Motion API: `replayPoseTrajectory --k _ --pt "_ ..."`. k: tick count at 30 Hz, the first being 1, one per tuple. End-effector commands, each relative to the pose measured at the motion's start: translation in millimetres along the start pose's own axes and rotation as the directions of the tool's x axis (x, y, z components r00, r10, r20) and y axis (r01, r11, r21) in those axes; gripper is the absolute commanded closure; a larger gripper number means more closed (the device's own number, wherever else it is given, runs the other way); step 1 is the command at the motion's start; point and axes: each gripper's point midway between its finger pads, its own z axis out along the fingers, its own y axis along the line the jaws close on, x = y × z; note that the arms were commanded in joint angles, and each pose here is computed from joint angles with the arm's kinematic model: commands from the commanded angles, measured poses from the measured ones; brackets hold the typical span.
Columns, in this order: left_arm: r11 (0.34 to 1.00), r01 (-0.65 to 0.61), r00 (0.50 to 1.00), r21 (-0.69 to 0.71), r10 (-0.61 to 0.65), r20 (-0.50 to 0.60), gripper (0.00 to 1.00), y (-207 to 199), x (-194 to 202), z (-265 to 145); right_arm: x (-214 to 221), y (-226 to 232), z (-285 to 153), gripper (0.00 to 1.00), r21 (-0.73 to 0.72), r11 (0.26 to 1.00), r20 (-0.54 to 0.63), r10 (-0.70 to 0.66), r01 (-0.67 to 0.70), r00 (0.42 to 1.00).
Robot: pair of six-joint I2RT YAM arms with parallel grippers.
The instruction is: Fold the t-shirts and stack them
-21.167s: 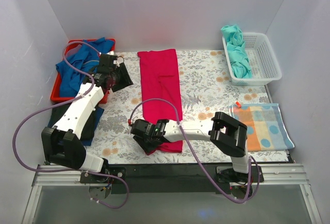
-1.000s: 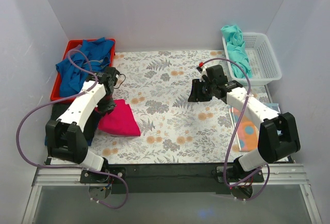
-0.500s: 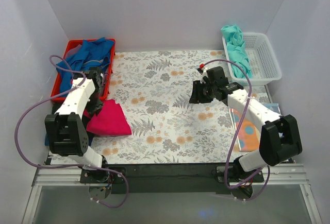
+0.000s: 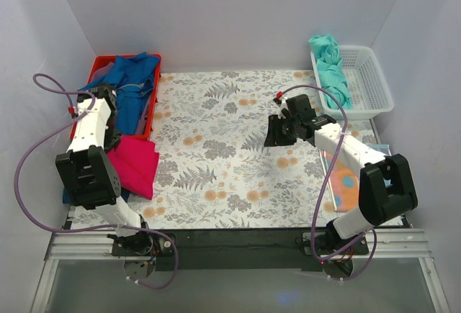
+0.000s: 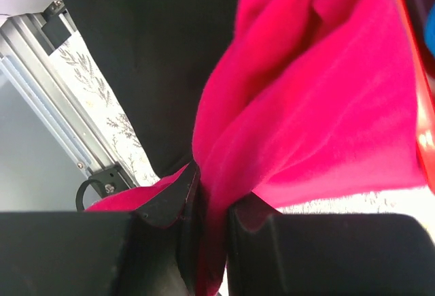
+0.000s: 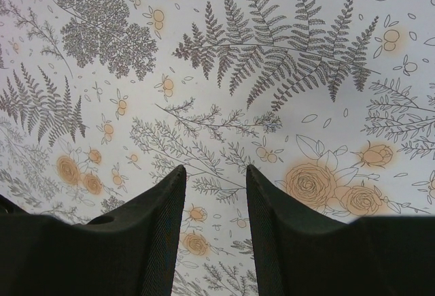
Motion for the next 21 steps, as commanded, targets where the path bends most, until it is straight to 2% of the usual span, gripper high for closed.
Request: replayPoseTrajectory --k 1,3,6,9,11,21 --pt "0.996 0.076 0.997 -0.053 -0.074 0.034 1.00 21 -21 -2 -13 3 2 0.54 -0.011 1.000 0.037 -0.024 0.025 0.999" --pt "0.990 0.131 0.991 -0.049 -0.129 0.044 1.00 26 -30 -2 -13 2 3 0.54 -0.010 1.000 0.033 -0.022 0.022 0.999" --pt "0.973 0.227 0.971 0.032 -0.228 0.076 1.00 27 -51 -7 -13 1 4 0.54 -0.010 1.000 0.030 -0.019 0.019 0.999" --pt "0.966 0.246 0.965 0.082 -0.252 0.074 1.00 22 -65 -8 -12 -1 5 0.54 -0.006 1.000 0.027 -0.016 0.017 0.999" --pt "0.974 0.223 0.973 0.044 -0.225 0.048 1.00 16 -66 5 -11 -2 6 0.54 -0.004 1.000 0.024 -0.014 0.014 1.000" --pt "0.972 0.221 0.974 -0.079 -0.217 0.061 1.00 21 -80 36 -6 -8 8 0.55 0.015 1.000 0.013 -0.006 0.006 1.000"
